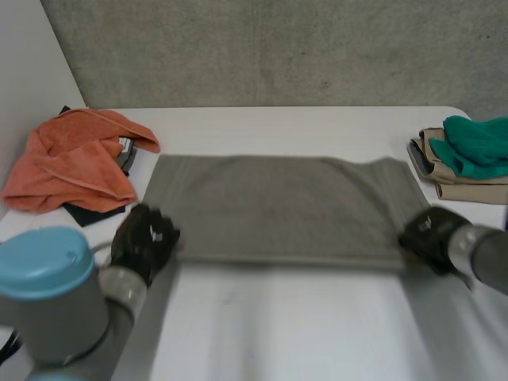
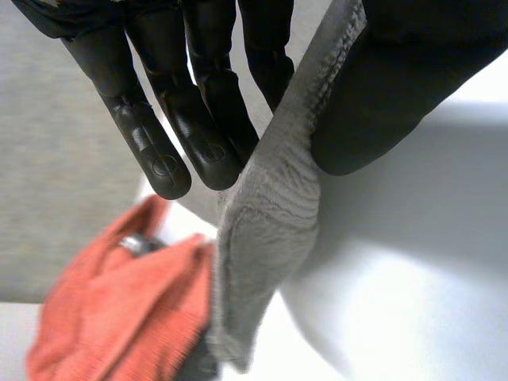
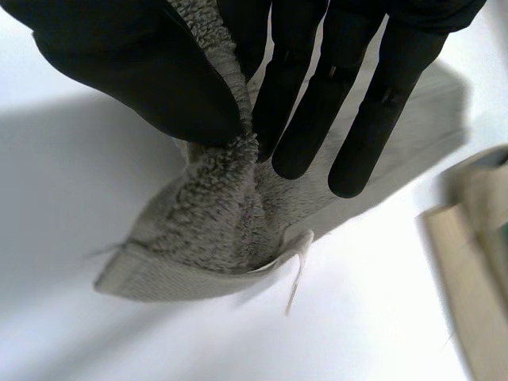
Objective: Fold the laundry.
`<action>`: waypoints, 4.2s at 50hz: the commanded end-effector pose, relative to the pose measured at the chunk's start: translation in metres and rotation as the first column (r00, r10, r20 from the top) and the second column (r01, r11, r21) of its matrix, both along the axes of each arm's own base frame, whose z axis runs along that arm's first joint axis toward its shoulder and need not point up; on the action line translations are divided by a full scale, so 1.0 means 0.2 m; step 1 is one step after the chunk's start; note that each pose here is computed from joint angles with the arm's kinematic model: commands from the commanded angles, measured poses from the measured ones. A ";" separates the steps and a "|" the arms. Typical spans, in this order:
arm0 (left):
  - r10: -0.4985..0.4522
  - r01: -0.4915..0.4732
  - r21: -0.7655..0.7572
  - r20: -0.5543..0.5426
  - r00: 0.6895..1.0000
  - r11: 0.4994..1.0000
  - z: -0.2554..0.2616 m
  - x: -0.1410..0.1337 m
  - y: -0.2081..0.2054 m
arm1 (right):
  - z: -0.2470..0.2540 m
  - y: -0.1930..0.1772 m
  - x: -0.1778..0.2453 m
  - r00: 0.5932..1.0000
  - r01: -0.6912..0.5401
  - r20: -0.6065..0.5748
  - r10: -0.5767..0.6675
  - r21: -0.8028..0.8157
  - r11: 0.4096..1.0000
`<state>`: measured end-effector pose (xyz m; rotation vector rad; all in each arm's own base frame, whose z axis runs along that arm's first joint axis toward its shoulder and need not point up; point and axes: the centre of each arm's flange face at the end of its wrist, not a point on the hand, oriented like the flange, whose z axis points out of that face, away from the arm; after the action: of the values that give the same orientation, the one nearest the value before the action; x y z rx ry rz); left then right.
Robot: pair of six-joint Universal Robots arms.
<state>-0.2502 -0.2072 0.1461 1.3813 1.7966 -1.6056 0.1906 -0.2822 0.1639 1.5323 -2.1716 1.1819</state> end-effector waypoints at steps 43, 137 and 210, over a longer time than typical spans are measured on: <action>-0.006 -0.021 -0.450 -0.058 0.998 0.893 -0.15 -0.45 -0.73 | -0.24 -0.67 0.04 0.995 0.083 0.091 -0.038 -0.572 0.816; -0.011 -0.076 -0.184 -0.433 0.901 0.980 0.31 -0.11 -0.10 | -0.25 0.46 1.15 0.623 -0.573 0.176 0.762 -0.561 0.598; 0.048 -0.092 -0.053 -0.549 0.834 0.994 0.37 -0.22 -0.18 | 0.19 0.29 0.78 0.683 -0.173 0.619 0.388 -0.379 0.909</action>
<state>-0.2734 -0.2331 0.2085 0.8605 2.0995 -2.0220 0.3818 -0.1804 0.1579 1.9259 -1.6619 2.2498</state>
